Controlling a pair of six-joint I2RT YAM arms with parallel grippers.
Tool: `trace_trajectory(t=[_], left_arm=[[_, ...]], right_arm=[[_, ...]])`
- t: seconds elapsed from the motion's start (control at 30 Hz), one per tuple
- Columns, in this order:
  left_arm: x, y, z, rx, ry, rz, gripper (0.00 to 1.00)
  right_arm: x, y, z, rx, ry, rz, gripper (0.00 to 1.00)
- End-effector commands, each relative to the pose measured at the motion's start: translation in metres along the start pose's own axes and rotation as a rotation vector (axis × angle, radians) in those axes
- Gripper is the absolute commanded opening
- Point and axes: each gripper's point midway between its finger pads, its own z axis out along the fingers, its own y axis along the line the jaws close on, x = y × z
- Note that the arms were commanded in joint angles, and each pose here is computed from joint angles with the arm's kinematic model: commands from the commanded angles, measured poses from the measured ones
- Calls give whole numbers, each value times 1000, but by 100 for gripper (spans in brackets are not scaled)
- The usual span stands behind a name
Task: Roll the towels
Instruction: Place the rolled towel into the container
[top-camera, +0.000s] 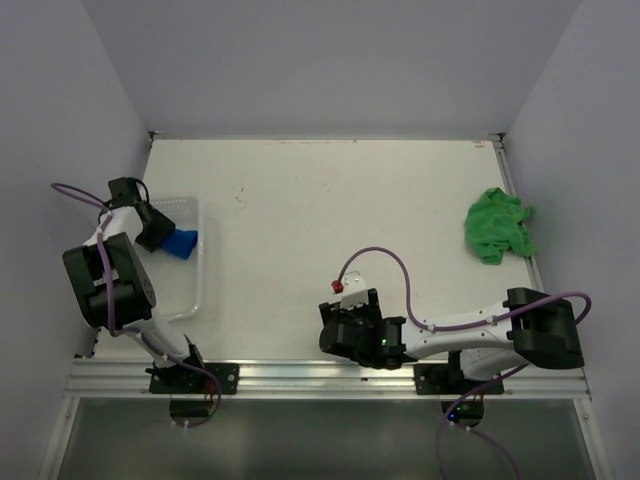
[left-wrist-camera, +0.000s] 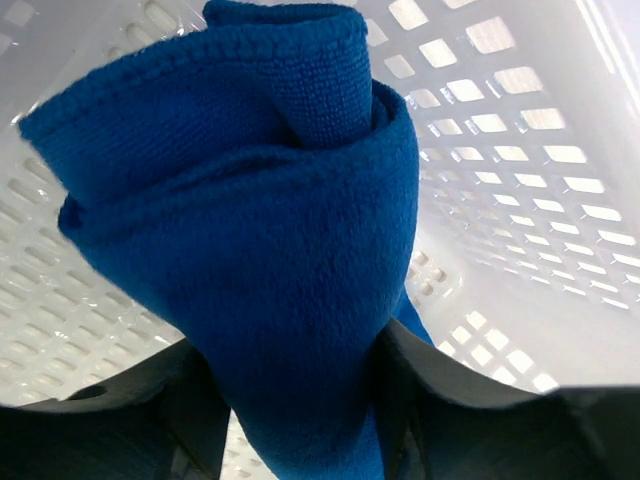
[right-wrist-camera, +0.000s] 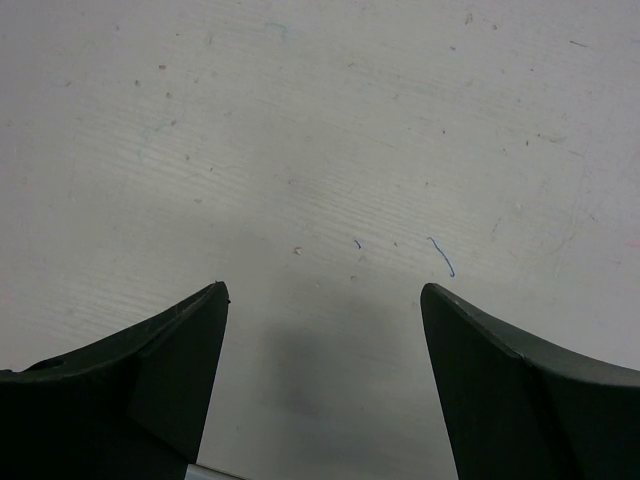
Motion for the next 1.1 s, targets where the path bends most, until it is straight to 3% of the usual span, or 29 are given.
trace_trajectory(t=[0.0,0.17,0.4,0.57,0.7,0.73,0.83,1.07], left_arm=[[-2,-9,7,29,-21,3,56],[1,-5,7,2,-15,15,73],[-5,-6,-4,-6,-37,29,82],[-17,-11,-23,-2,-78,43,99],[-25,-11,-34,-23,-93,51,100],[-26,-10,-35,-26,-94,53,100],[-31,-13,-47,-14,-113,58,100],[-54,-31,-86,21,-228,124,100]], right_arm=[[-2,1,2,-4,-11,29,82],[-2,1,2,-2,-13,28,82],[-5,1,2,0,-16,19,82],[-7,3,1,-8,-16,24,82],[-8,0,-1,-4,-15,34,86],[-7,-2,-1,-3,-13,40,93],[-8,-4,-1,-16,-5,68,98],[-17,-10,-6,-23,-3,92,99]])
